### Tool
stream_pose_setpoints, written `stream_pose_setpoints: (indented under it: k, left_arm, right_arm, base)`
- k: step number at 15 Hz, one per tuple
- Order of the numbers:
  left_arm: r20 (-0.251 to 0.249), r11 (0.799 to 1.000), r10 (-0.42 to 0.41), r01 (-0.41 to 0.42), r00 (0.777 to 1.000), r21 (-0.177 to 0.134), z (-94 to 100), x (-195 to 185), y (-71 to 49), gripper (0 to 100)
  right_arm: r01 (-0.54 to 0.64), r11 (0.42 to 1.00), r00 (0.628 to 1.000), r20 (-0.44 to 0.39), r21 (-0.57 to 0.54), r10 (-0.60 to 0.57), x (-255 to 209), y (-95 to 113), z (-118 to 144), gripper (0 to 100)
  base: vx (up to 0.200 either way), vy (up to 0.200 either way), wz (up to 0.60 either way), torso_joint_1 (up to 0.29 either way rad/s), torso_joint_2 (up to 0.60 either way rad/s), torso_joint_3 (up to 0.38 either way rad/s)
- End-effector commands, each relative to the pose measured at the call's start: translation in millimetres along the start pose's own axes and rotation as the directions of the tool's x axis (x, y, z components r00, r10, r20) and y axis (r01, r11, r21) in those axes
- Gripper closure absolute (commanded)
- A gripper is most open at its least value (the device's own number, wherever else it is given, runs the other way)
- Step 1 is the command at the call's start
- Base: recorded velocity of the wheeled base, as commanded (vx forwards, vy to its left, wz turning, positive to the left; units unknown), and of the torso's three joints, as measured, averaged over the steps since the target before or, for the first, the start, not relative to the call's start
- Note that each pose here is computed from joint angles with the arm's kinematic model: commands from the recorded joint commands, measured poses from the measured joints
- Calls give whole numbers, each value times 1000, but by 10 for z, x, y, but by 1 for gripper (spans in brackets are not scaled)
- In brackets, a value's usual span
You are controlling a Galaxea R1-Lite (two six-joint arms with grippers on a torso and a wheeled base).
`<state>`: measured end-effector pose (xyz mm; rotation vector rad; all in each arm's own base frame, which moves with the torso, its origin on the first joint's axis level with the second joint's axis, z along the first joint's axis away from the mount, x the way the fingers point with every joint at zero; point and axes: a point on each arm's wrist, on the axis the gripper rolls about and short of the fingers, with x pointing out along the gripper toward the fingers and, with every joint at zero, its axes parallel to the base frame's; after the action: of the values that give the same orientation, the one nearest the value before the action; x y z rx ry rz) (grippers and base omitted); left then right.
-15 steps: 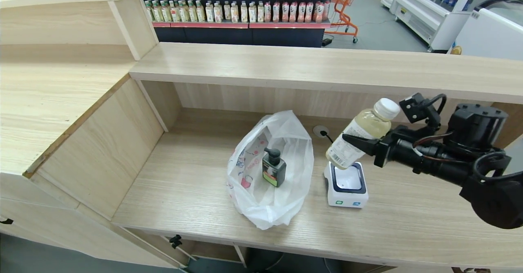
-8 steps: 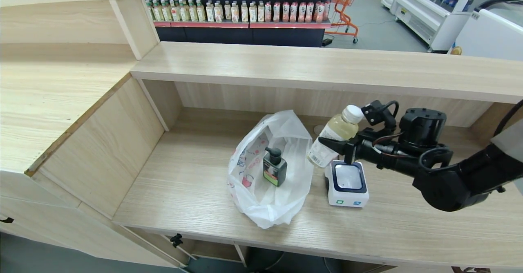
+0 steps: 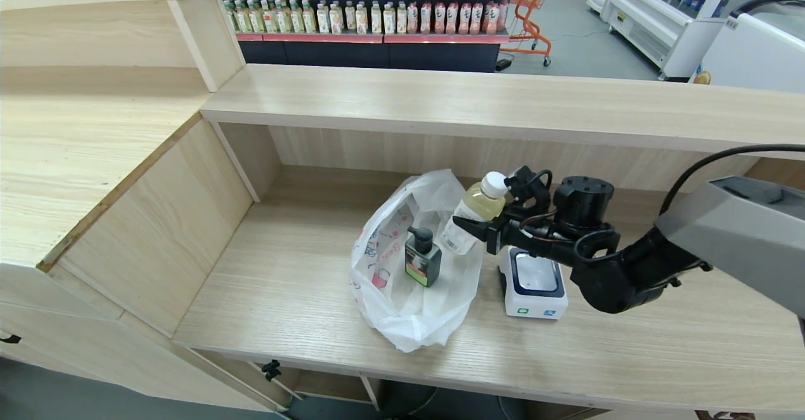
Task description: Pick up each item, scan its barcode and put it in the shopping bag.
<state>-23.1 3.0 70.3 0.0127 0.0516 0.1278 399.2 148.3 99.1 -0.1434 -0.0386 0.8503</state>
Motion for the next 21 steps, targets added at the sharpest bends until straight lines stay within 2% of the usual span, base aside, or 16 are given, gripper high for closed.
stream_pose_setpoints:
  k: [1,6,10,11,14,16,19,21]
  left_arm:
    - [0,1000,1,-1,1000,0,0,0,0,0]
    - [0,1000,1,-1,1000,0,0,0,0,0]
    - [0,1000,1,-1,1000,0,0,0,0,0]
    - [0,1000,1,-1,1000,0,0,0,0,0]
    - [0,1000,1,-1,1000,0,0,0,0,0]
    - [0,1000,1,-1,1000,0,0,0,0,0]
    - [0,1000,1,-1,1000,0,0,0,0,0]
    - [0,1000,1,-1,1000,0,0,0,0,0]
  right_arm:
    - [-6,1000,1000,-15,-17,5,129,-25,-208,100]
    - [-14,999,1000,-28,-47,12,214,-32,-365,100]
    - [-11,998,1000,-14,-57,10,230,-46,-339,100]
    - [-10,998,1000,-2,-62,9,226,-45,-329,0]
    - [-3,999,1000,16,-47,4,167,-43,-179,0]
    - [-4,999,999,32,36,3,8,13,52,0]
    - [6,993,1000,28,114,-9,-388,140,341,0]
    - [41,982,999,-40,183,-34,-1073,321,529,0]
  base:
    - [0,0,0,0,0,0]
    - [0,0,0,0,0,0]
    - [0,0,0,0,0,0]
    - [0,0,0,0,0,0]
    - [0,0,0,0,0,0]
    - [0,0,0,0,0,0]
    - [0,0,0,0,0,0]
    - [0,0,0,0,0,0]
